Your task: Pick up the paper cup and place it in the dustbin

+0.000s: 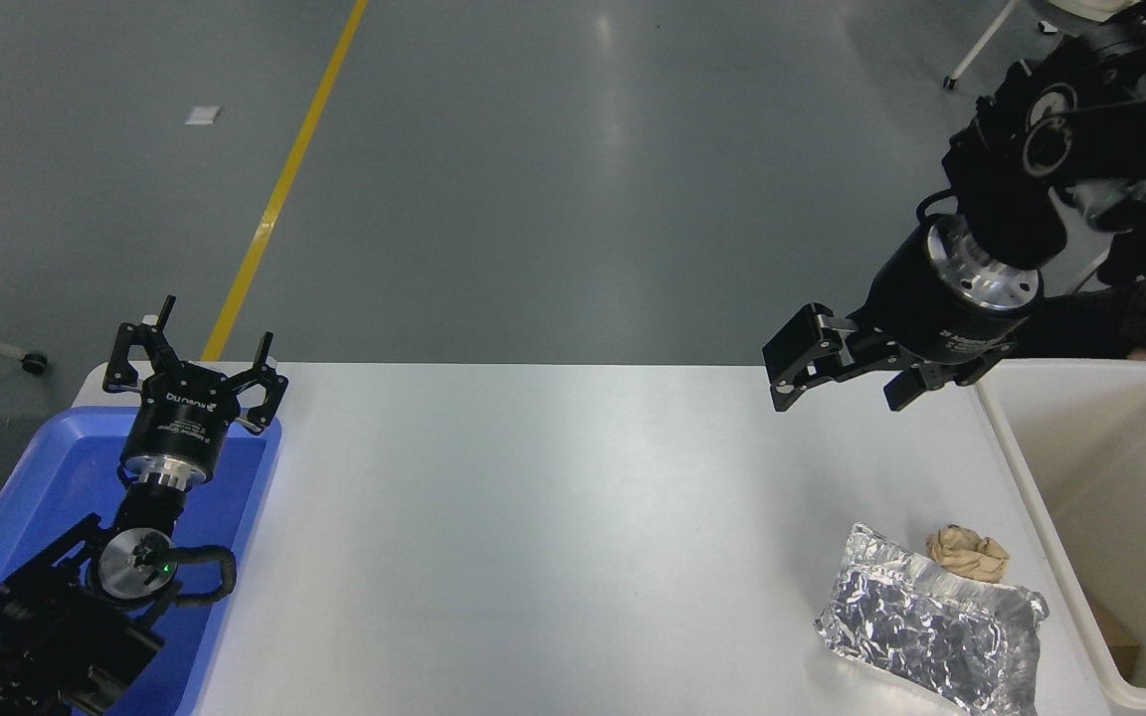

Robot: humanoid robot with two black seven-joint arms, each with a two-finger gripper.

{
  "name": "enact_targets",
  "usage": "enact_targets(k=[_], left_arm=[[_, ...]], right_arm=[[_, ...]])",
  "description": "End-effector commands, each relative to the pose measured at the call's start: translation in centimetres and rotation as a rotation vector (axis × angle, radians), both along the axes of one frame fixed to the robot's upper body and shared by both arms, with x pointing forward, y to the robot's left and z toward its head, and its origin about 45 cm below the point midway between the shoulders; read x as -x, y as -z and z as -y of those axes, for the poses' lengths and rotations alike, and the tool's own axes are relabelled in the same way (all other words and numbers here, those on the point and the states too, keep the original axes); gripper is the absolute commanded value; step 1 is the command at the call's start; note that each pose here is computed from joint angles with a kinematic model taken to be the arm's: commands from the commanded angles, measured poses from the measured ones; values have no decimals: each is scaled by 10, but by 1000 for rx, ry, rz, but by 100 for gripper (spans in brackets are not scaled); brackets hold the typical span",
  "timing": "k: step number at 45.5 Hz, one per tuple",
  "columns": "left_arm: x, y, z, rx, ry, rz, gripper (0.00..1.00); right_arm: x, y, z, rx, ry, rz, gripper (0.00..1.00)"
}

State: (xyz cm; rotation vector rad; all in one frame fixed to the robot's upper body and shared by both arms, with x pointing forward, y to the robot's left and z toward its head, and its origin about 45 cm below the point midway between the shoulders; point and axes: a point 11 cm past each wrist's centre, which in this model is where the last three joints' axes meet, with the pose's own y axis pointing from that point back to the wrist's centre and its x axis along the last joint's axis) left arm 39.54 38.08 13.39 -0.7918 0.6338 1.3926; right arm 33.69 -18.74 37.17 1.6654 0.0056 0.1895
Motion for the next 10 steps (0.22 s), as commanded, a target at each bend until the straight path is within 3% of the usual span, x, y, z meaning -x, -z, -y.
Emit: enact_targets(k=[1, 10], left_arm=[[0, 0, 0, -1, 0, -1, 100], [0, 0, 0, 0, -1, -1, 100]], right_arm=[[9, -4, -23, 0, -47, -22, 100], [9, -8, -25, -3, -54, -14, 100]])
